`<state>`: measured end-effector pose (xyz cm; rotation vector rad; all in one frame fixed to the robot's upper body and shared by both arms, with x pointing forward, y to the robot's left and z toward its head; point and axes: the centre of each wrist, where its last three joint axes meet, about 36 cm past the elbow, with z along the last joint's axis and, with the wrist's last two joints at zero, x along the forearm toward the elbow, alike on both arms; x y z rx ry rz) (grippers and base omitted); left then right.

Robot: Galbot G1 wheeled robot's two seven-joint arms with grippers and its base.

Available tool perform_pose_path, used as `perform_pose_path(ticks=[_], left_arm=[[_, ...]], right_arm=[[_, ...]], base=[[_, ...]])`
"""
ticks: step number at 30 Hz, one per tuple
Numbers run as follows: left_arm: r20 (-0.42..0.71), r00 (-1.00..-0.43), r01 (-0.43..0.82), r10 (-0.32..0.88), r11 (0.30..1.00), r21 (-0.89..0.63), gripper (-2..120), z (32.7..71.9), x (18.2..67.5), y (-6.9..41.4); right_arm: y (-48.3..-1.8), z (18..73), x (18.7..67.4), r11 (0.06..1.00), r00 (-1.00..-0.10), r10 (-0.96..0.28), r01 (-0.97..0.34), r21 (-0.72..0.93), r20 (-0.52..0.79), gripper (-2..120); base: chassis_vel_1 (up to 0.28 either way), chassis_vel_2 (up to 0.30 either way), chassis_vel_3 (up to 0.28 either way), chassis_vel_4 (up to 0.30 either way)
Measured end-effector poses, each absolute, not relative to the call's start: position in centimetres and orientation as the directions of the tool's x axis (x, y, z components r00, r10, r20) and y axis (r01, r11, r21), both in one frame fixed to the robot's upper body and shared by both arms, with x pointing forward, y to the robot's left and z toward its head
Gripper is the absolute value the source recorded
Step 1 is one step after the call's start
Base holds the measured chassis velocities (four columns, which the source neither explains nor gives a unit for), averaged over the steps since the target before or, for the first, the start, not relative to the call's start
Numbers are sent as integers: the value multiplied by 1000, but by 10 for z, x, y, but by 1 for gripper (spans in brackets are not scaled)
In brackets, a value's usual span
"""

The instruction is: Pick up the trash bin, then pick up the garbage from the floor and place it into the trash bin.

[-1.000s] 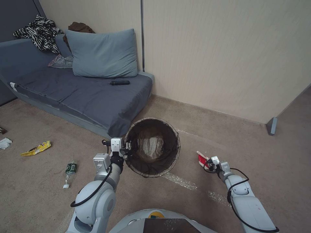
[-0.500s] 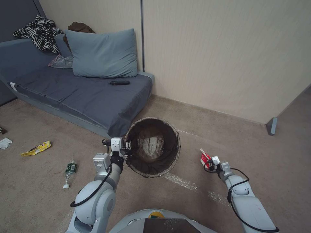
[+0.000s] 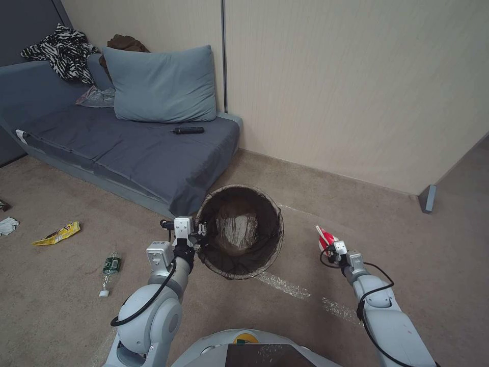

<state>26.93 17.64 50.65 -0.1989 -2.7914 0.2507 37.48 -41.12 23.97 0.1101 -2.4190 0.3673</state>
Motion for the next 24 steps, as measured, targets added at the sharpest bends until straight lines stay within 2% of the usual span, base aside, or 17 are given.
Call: perform_pose_path(ticks=[4, 7, 9, 11, 13, 14, 15, 16, 17, 18, 20, 21, 24], left_arm=[[311, -936, 108, 166, 975, -195, 3, 507, 269, 176], [314, -936, 102, 161, 976, -194, 3, 505, 270, 176], [316, -936, 97, 156, 976, -194, 3, 505, 270, 177], [316, -936, 96, 155, 976, -193, 3, 504, 270, 177], [318, -936, 91, 149, 978, -188, 3, 504, 270, 179], [318, -936, 91, 149, 978, -188, 3, 504, 270, 179], [319, -936, 90, 147, 978, -186, 3, 504, 270, 180], [320, -936, 90, 146, 979, -185, 3, 504, 270, 180], [322, -935, 89, 146, 979, -184, 3, 503, 270, 180], [322, -935, 89, 146, 979, -184, 3, 503, 270, 180], [330, -932, 91, 150, 978, -187, 3, 500, 271, 179], [330, -932, 91, 150, 978, -187, 3, 500, 271, 179], [341, -927, 97, 158, 977, -189, 3, 495, 273, 176]], right_arm=[[-407, 244, 374, 961, -790, 23, -152, -233, 612, 0], [-394, 262, 371, 973, -841, 29, -100, -209, 540, 0], [-378, 292, 366, 981, -899, 38, -50, -187, 436, 0], [-376, 298, 366, 982, -911, 41, -40, -187, 409, 0], [-365, 331, 363, 979, -964, 56, 2, -203, 258, 0], [-365, 331, 363, 979, -964, 56, 2, -203, 258, 0], [-360, 344, 363, 980, -978, 53, 12, -199, 201, 0], [-353, 360, 361, 985, -995, 29, 13, -174, 93, 0], [-343, 378, 358, 992, -1000, -14, -13, -129, -7, 0], [-343, 378, 358, 992, -1000, -14, -13, -129, -7, 0], [-322, 410, 349, 994, -983, -105, -100, -42, -150, 0], [-322, 410, 349, 994, -983, -105, -100, -42, -150, 0], [-296, 451, 335, 968, -916, -231, -250, 16, -329, 0]], base=[[0, 0, 0, 0], [0, 0, 0, 0], [0, 0, 0, 0], [0, 0, 0, 0], [0, 0, 0, 0], [0, 0, 0, 0], [0, 0, 0, 0], [0, 0, 0, 0], [0, 0, 0, 0], [0, 0, 0, 0], [0, 0, 0, 0], [0, 0, 0, 0], [0, 0, 0, 0]])
